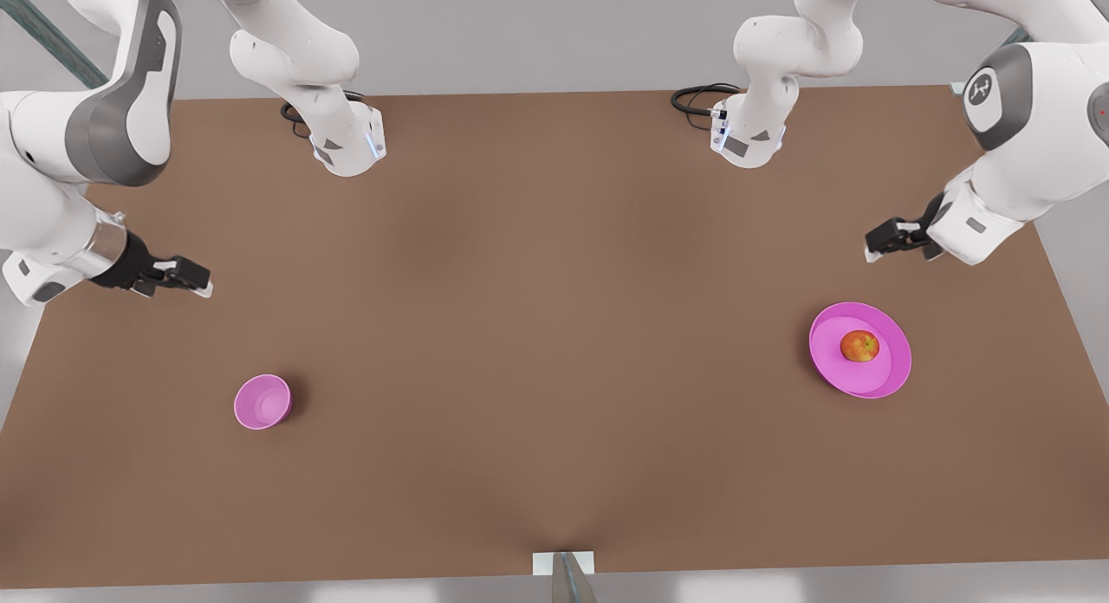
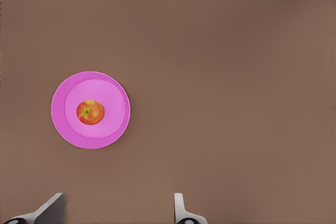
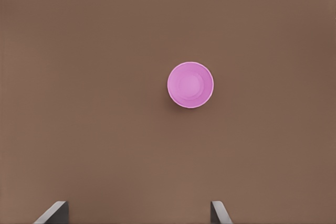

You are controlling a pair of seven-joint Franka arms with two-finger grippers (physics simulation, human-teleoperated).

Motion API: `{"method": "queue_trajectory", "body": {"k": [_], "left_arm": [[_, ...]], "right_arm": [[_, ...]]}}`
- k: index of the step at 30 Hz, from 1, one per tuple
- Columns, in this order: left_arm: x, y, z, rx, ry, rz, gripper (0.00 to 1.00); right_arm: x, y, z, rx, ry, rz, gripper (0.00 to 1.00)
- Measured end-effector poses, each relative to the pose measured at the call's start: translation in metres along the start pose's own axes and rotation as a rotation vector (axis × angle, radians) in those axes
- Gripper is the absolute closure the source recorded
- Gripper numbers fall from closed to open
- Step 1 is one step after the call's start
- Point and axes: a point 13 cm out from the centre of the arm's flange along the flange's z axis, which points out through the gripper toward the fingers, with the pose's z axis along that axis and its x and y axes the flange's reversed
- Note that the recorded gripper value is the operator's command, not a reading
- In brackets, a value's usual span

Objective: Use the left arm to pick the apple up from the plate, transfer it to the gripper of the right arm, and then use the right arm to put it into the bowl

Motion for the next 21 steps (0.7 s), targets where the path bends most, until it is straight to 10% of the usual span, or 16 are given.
{"method": "queue_trajectory", "body": {"k": [21], "left_arm": [[-0.037, 0.167, 0.365, 0.02, 0.016, -0.221, 0.0]], "right_arm": [[-0.01, -0.001, -0.002, 0.0, -0.038, -0.006, 0.0]]}}
